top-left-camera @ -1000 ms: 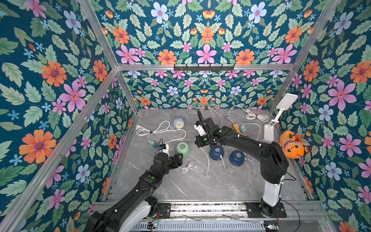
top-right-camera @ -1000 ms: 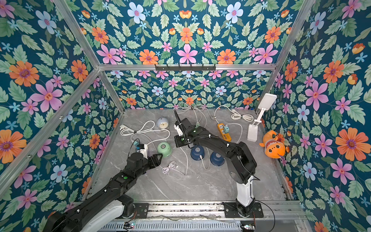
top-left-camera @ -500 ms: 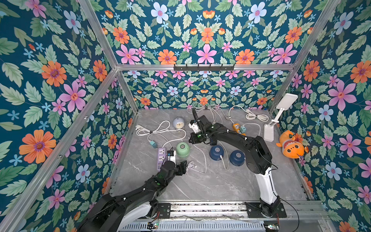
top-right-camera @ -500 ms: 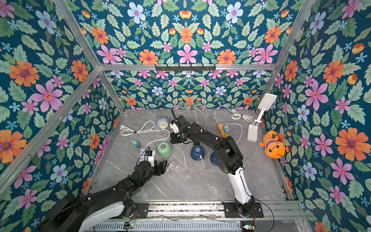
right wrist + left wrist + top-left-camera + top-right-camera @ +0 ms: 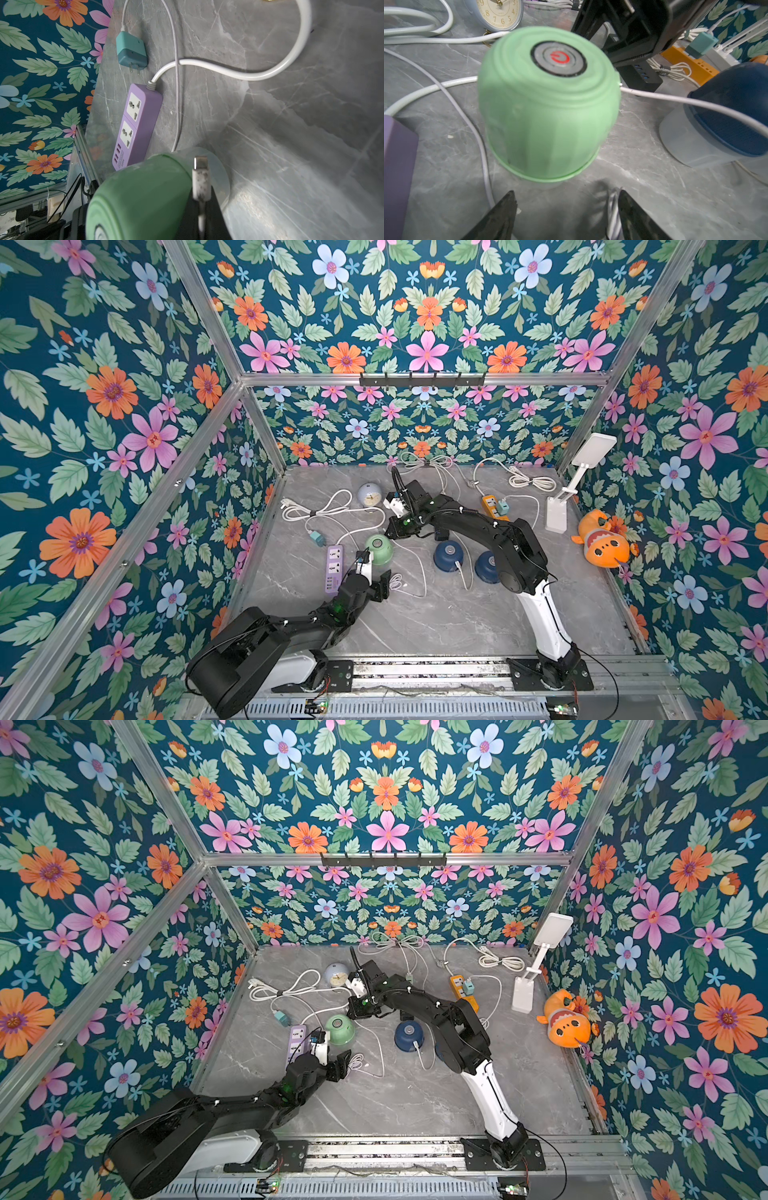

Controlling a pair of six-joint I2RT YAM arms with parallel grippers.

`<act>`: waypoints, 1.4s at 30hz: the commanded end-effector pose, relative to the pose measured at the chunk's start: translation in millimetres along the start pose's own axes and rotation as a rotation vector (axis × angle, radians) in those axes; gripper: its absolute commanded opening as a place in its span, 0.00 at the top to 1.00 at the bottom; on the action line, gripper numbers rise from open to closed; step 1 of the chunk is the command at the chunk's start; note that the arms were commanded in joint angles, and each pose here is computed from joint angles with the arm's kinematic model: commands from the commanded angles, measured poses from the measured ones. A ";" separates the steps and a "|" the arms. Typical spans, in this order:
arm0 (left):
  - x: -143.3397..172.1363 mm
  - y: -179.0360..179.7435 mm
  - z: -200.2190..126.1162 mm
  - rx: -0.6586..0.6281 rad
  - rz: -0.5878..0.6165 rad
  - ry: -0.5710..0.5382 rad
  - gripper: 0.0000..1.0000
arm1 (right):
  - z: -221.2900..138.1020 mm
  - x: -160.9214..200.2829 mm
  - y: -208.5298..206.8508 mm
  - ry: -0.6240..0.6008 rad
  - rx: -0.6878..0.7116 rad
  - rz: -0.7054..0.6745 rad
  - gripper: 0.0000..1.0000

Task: Charge the cordless meat grinders
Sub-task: Pick up the cordless meat grinder at the center of the board.

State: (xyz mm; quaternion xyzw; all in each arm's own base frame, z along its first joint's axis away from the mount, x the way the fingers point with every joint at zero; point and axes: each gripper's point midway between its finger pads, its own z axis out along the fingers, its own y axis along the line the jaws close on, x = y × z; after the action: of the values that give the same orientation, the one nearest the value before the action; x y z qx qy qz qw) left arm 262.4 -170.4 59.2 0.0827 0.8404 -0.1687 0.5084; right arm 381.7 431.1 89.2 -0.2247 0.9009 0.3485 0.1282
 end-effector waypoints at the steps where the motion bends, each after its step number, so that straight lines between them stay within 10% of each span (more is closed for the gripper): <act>1: -15.0 -0.2 3.6 -0.021 0.038 -0.069 0.23 | 3.5 6.4 3.6 0.035 -0.025 -0.005 1.00; 42: -17.6 4.3 28.7 -0.083 0.124 -0.167 0.18 | 32.2 42.5 -5.1 0.161 -0.071 0.004 1.00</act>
State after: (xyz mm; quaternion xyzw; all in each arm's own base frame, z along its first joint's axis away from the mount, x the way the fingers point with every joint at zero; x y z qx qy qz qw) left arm 293.4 -169.4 45.0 0.1000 0.8142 -0.0847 0.5656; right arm 369.4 430.3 47.7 -0.2455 0.9040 0.3400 0.0832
